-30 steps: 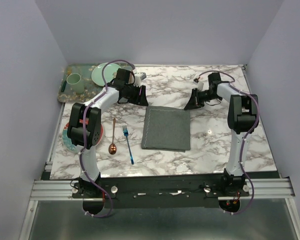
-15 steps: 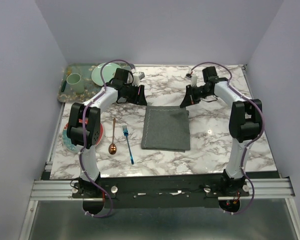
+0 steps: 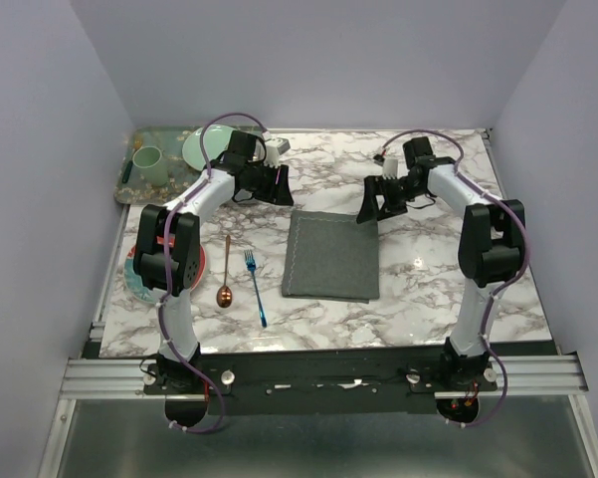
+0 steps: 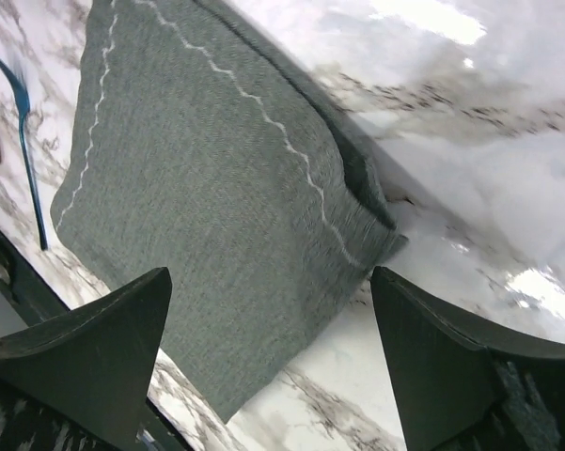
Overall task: Fold the napkin into a case and place the utensils inside
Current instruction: Pick up the lower triangle-folded napkin from the center of the board.
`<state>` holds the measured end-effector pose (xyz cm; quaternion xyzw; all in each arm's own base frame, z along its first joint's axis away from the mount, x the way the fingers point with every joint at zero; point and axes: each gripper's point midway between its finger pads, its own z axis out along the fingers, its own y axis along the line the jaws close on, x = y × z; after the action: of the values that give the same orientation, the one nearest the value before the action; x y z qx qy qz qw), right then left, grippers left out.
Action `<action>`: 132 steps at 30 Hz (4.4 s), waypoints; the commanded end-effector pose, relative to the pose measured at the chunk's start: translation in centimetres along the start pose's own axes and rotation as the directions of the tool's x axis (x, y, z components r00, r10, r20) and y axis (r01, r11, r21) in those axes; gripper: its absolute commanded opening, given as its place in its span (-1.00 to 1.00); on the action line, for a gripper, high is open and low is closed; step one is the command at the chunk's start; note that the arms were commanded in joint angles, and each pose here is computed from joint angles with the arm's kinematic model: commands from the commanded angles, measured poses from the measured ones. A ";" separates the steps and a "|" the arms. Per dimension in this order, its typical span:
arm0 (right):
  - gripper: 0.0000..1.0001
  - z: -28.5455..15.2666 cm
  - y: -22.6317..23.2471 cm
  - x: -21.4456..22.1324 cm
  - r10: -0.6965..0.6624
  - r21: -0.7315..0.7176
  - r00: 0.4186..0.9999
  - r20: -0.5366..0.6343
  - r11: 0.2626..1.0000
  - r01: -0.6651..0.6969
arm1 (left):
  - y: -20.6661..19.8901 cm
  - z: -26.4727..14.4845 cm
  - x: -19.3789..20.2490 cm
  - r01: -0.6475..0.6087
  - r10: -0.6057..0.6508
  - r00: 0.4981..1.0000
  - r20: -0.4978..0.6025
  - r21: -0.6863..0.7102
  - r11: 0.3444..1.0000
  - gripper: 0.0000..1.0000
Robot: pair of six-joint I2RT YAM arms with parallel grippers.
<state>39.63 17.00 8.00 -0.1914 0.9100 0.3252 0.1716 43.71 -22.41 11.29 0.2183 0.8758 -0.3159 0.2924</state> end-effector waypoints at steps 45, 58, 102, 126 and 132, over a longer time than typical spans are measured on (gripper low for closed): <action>0.42 -2.7 4.9 -2.9 -0.118 -0.023 0.979 0.169 0.992 0.123 | 1.3 -0.7 -1.3 -0.033 0.033 0.999 -0.006 0.037 0.999 0.09; 0.58 0.1 -2.5 -1.6 0.237 -0.058 0.971 0.000 0.970 -0.237 | 1.8 -0.2 -1.6 -0.035 0.035 0.999 -0.012 0.027 0.999 0.08; 1.00 -2.3 -4.0 -3.5 0.399 -0.223 0.914 0.076 0.900 -0.374 | -9.5 9.2 0.8 0.029 -0.003 0.995 -0.100 0.258 0.966 -0.24; -0.13 3.7 -4.2 -0.8 0.349 -0.191 0.934 -0.075 0.914 -0.357 | -4.3 3.9 2.5 0.051 -0.032 0.991 -0.133 0.142 0.989 -0.24; -0.46 2.8 -1.6 -1.4 0.254 -0.224 0.965 -0.060 0.939 -0.261 | -3.1 2.5 2.0 0.051 -0.039 0.994 -0.106 0.115 0.992 -0.24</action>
<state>42.55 17.09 3.74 -0.0539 0.8912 0.4442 0.0741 41.12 -27.44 7.81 0.2304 0.8753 -0.3748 0.2009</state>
